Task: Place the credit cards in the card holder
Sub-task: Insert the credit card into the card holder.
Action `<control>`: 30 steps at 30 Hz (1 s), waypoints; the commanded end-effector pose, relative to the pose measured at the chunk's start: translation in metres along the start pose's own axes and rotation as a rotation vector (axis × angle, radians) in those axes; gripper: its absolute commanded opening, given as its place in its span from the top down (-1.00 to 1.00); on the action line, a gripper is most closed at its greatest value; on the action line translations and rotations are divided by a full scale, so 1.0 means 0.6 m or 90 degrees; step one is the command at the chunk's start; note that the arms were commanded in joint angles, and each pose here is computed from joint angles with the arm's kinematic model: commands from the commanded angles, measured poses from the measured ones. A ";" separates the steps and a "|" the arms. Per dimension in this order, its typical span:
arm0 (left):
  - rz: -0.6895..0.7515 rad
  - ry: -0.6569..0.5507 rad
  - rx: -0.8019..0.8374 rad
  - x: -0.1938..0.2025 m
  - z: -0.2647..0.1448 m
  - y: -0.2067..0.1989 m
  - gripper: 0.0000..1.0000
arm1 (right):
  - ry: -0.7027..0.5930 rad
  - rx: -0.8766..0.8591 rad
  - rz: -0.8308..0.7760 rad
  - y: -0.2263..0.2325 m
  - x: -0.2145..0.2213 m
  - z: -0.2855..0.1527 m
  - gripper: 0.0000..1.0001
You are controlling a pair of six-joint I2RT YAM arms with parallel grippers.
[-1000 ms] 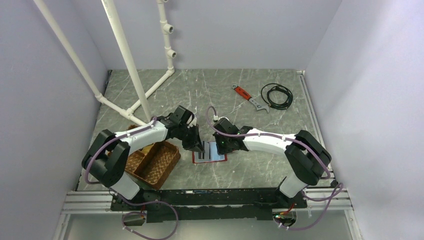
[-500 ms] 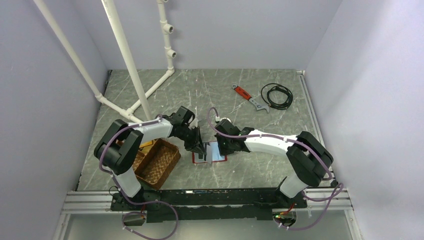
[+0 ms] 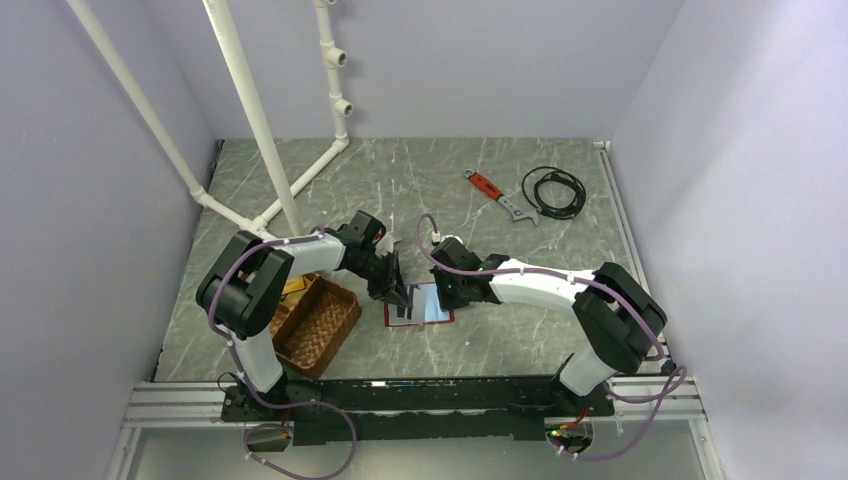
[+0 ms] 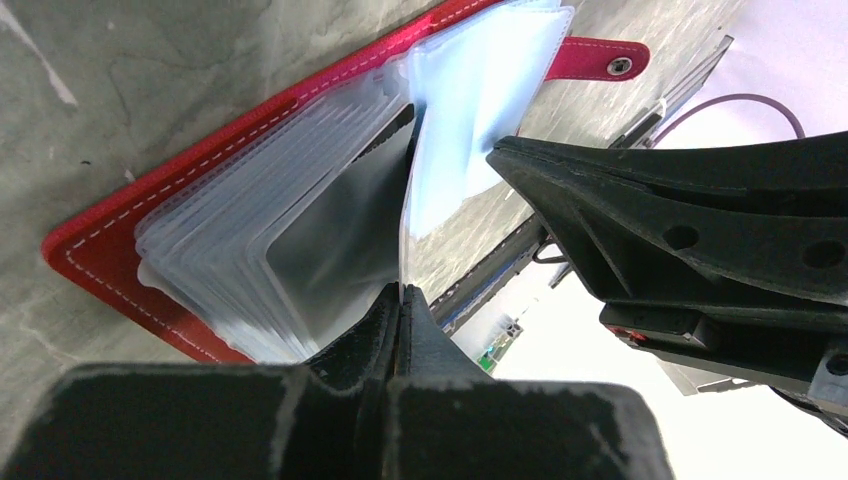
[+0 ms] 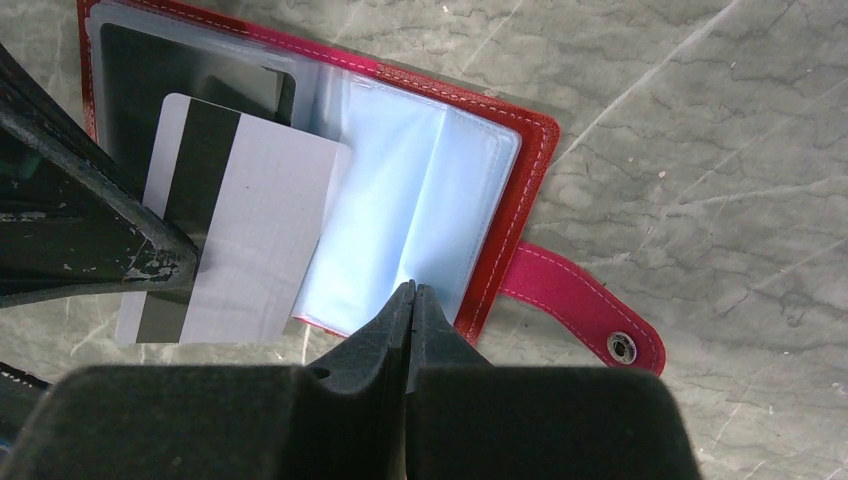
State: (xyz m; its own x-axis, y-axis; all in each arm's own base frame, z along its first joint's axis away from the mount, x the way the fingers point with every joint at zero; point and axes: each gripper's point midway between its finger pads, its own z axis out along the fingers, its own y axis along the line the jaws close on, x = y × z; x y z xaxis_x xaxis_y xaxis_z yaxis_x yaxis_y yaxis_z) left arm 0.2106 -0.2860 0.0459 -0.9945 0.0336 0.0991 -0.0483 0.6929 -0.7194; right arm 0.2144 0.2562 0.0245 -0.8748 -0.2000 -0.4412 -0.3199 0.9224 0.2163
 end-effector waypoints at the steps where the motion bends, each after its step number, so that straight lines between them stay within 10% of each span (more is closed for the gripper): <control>1: 0.039 -0.012 0.019 -0.019 -0.001 -0.014 1.00 | -0.021 -0.004 -0.005 -0.001 -0.013 0.001 1.00; 30: 0.004 -0.064 0.031 -0.051 0.019 -0.003 1.00 | -0.014 -0.007 -0.008 -0.005 -0.011 0.007 1.00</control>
State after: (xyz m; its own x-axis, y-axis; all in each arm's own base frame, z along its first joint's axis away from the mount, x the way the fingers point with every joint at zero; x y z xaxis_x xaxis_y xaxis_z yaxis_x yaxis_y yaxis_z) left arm 0.2298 -0.2966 0.0395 -0.9985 0.0183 0.0512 -0.0265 0.6582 -0.7524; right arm 0.2187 0.2543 0.0216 -0.8706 -0.2026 -0.4484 -0.3254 0.9206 0.2158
